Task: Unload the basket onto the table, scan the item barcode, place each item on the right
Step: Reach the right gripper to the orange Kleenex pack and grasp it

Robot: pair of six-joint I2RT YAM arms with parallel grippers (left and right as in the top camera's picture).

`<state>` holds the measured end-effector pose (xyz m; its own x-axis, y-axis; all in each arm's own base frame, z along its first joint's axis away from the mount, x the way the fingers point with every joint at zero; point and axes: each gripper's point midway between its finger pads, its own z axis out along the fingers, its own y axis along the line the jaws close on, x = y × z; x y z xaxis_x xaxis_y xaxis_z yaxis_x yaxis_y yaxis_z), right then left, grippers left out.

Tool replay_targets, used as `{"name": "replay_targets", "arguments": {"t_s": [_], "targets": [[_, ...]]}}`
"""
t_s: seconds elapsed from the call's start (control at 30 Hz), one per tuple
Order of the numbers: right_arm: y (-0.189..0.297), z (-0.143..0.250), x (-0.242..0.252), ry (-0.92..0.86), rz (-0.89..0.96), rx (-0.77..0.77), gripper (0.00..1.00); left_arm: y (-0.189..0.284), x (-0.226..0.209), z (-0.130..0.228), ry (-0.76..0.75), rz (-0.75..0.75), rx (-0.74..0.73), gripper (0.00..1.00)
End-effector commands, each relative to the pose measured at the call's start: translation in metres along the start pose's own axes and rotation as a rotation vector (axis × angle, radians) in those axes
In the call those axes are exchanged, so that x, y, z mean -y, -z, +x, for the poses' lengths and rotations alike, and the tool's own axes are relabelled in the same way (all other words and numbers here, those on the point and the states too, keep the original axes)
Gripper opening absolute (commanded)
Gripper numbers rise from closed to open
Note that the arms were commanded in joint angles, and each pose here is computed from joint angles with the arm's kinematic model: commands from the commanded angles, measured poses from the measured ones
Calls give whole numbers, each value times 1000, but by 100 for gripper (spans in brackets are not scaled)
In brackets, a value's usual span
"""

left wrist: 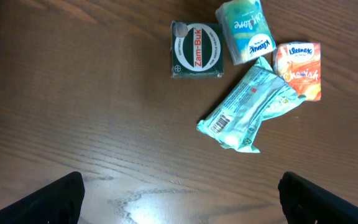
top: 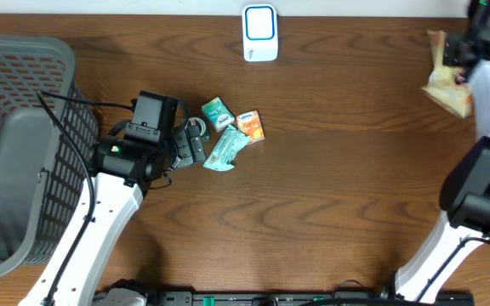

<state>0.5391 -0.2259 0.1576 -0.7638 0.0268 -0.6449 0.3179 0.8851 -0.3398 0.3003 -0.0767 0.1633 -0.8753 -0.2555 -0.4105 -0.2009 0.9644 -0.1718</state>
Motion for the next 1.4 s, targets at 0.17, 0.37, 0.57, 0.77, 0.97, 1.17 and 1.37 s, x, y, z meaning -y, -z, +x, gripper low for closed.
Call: {"name": "replay_targets", "arguments": {"t_s": [0.17, 0.37, 0.57, 0.77, 0.97, 1.17, 1.37], "targets": [[11, 1, -66, -159, -512, 17, 99, 4, 1, -4, 3, 4, 13, 98], [79, -15, -161, -226, -1015, 8, 99, 4, 1, -4, 3, 4, 13, 98], [137, 19, -241, -167, -1218, -200, 99, 4, 1, -4, 3, 4, 13, 98], [158, 65, -306, 4, -1140, -326, 99, 4, 1, -4, 3, 4, 13, 98], [175, 108, -352, 199, -986, -377, 99, 4, 1, -4, 3, 4, 12, 98], [200, 123, -385, 309, -970, -351, 99, 4, 1, -4, 3, 4, 13, 98], [211, 141, -404, 354, -946, -363, 99, 4, 1, -4, 3, 4, 13, 98]]}}
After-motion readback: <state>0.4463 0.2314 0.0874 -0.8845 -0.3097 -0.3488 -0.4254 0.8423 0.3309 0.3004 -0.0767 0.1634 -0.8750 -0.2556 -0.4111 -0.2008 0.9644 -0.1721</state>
